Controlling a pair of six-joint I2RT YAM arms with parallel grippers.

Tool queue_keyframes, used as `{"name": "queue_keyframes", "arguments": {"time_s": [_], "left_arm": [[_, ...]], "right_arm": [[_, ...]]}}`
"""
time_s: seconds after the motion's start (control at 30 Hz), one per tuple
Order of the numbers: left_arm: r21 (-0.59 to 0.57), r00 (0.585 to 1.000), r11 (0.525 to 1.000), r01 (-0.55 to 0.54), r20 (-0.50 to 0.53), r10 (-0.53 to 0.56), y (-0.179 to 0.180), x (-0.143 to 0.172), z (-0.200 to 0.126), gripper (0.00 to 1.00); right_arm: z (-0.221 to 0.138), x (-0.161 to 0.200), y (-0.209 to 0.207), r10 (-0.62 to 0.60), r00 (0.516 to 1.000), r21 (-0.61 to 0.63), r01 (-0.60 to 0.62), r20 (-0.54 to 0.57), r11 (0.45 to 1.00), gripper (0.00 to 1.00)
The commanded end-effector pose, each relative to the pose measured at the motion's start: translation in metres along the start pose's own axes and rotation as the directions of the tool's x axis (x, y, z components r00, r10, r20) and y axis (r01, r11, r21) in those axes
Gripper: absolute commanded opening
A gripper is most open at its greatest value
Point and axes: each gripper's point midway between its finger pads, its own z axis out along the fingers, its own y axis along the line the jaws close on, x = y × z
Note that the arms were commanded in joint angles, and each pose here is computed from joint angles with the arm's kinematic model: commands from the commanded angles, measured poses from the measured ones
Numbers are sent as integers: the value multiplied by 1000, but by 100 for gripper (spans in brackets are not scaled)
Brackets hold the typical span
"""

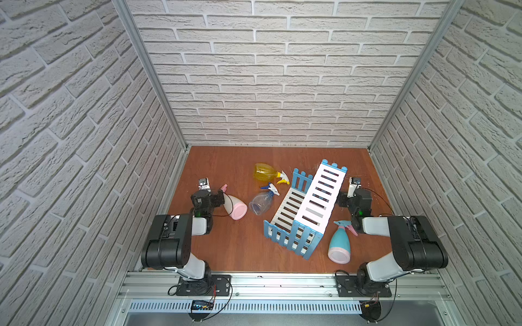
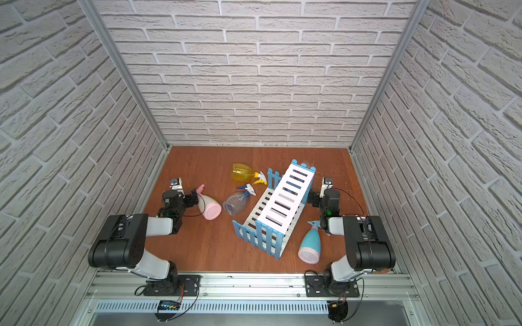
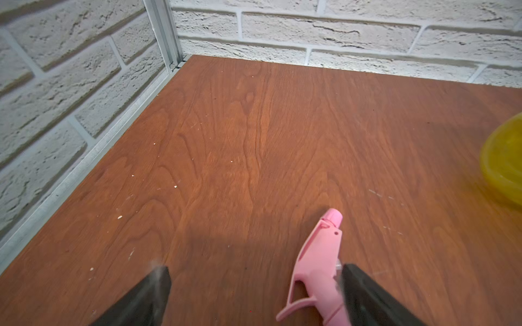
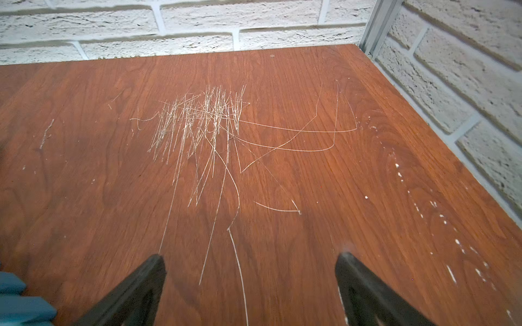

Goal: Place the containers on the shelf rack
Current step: Adjust the shelf at the center of the board.

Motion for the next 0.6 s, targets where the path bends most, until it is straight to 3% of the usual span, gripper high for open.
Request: {"name": "queue_keyframes", "arguments": {"time_s": [0.0,0.5,0.57], "left_arm": [[7,999,1000,1,54,-1,0,-16,3,99],[12,998,1000,4,56,-5,0,-17,3,98],[10,999,1000,4,40,-5,0,-21,2,98]], "right_arm": [[2,-18,5,-16,998,-9,16,55,1000,99],[0,-29,3,-6,997,-5,6,71,1000,99],[-2,-36,-1,7,1000,29,-7,14,1000,99]]}}
